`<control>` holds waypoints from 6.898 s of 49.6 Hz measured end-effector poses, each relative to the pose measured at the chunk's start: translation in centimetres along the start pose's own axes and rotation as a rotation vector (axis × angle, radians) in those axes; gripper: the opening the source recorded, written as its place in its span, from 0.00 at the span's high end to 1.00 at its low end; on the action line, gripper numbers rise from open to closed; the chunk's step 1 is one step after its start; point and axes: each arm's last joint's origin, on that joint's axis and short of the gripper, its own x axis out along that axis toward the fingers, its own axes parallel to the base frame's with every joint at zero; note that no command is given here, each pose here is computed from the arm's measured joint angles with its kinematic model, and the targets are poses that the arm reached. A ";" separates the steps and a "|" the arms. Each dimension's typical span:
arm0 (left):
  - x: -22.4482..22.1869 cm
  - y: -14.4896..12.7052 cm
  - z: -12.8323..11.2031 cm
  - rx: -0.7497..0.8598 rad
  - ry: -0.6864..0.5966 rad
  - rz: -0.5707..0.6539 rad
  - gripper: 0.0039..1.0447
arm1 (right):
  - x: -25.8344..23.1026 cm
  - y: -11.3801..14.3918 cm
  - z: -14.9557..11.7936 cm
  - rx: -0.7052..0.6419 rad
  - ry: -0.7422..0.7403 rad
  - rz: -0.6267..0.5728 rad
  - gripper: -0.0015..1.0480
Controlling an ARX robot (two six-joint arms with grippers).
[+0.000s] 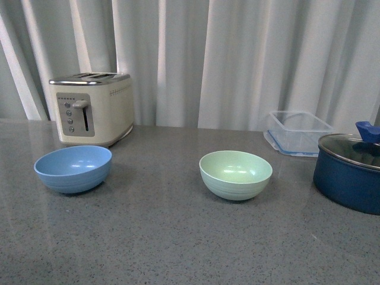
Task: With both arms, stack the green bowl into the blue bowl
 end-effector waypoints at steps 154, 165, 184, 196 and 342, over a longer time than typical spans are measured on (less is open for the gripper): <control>17.1 -22.9 6.9 0.334 0.113 -0.234 0.97 | 0.0 0.0 0.0 0.000 0.000 0.000 0.10; 17.5 -24.0 5.0 0.347 0.157 -0.243 0.97 | 0.0 0.0 0.0 0.000 0.000 0.000 0.10; 18.1 -24.9 3.5 0.352 0.180 -0.244 0.97 | 0.0 0.0 0.0 0.000 0.000 0.000 0.10; 18.9 -25.2 2.7 0.353 0.195 -0.242 0.97 | 0.0 0.0 0.0 0.000 0.000 0.000 0.10; -4.3 -1.3 -7.4 0.373 -0.413 -0.394 0.97 | 0.0 0.0 0.0 0.000 0.000 0.000 0.10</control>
